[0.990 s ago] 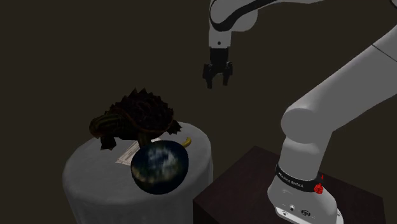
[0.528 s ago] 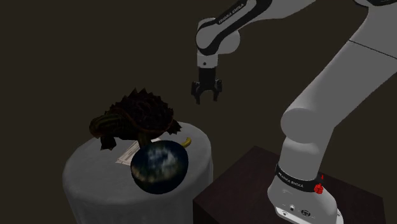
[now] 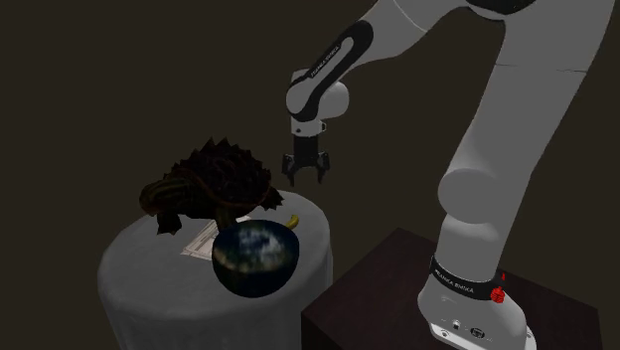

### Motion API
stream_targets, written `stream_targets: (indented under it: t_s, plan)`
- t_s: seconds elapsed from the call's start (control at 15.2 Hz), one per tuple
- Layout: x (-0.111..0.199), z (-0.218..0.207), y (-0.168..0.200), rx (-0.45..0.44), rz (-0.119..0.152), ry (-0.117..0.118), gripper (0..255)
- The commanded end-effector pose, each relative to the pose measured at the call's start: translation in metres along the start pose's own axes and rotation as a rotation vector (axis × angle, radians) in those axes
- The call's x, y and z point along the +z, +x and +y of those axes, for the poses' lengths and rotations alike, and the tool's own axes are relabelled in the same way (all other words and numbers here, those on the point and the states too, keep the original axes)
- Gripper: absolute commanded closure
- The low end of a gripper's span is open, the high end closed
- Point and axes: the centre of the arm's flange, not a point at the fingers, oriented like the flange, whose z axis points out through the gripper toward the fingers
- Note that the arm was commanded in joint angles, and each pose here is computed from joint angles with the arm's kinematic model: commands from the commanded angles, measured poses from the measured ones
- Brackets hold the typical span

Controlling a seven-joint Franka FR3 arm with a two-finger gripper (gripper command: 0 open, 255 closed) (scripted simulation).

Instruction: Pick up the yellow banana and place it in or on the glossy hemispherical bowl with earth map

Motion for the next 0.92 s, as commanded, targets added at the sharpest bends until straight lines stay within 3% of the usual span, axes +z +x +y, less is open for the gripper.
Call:
stream_targets:
  t_s: [0.0, 0.4, 0.86]
  plan:
    - [0.023, -0.007, 0.012, 0.044, -0.011, 0.007, 0]
    - [0.084, -0.028, 0.045, 0.158, -0.043, 0.026, 0]
    - [0.121, -0.029, 0.044, 0.158, -0.043, 0.026, 0]
